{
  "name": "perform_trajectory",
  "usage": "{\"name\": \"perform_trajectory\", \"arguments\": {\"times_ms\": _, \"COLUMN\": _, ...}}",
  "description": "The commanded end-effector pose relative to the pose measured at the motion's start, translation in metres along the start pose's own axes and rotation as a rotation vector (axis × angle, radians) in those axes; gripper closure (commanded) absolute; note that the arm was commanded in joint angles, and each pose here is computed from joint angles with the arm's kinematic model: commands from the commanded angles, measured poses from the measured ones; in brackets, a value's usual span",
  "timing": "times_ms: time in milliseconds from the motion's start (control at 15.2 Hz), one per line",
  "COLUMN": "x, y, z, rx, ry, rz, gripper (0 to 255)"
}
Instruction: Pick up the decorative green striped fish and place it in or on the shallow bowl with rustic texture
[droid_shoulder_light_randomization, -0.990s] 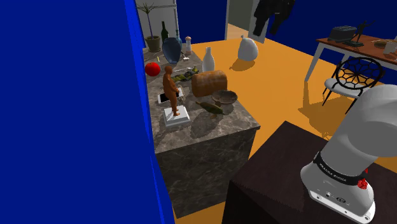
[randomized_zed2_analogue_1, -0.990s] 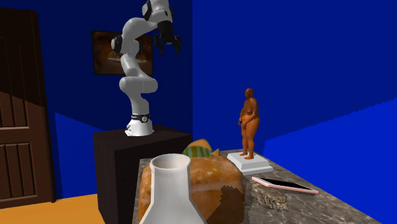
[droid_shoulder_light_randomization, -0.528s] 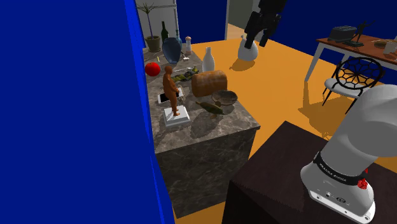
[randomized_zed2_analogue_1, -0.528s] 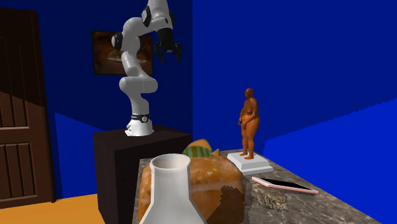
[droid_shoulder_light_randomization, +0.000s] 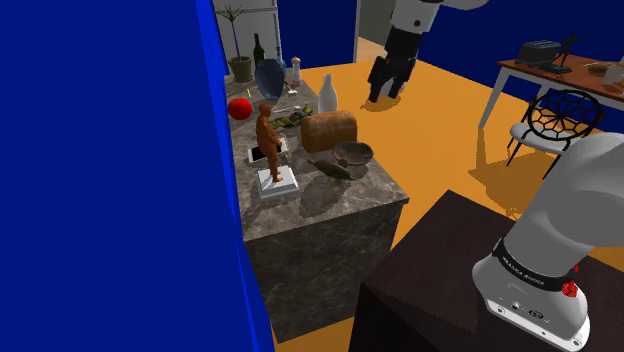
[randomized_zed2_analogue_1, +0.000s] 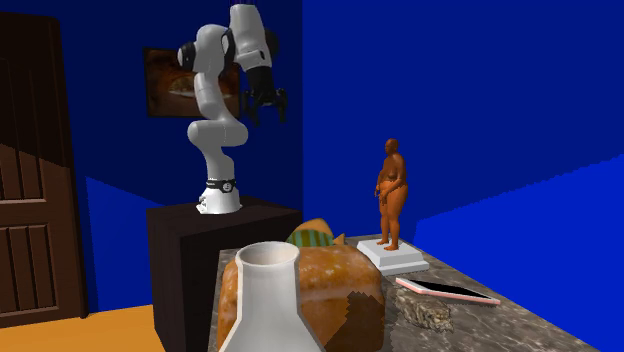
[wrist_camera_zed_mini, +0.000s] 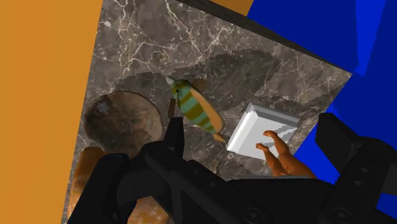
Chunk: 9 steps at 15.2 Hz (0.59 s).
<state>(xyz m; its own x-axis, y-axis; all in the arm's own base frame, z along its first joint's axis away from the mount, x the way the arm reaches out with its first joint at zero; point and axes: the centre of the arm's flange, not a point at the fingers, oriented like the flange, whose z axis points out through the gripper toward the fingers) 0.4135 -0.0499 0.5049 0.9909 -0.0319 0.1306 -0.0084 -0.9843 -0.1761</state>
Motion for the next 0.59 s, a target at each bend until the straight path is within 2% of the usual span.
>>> {"name": "perform_trajectory", "arguments": {"times_ms": 0, "x": 0.013, "y": 0.015, "z": 0.02, "rx": 0.009, "ry": -0.006, "rz": -0.006, "gripper": 0}}
{"name": "perform_trajectory", "arguments": {"times_ms": 528, "x": 0.063, "y": 0.062, "z": 0.106, "rx": 0.046, "ry": -0.034, "rz": -0.03, "gripper": 0}}
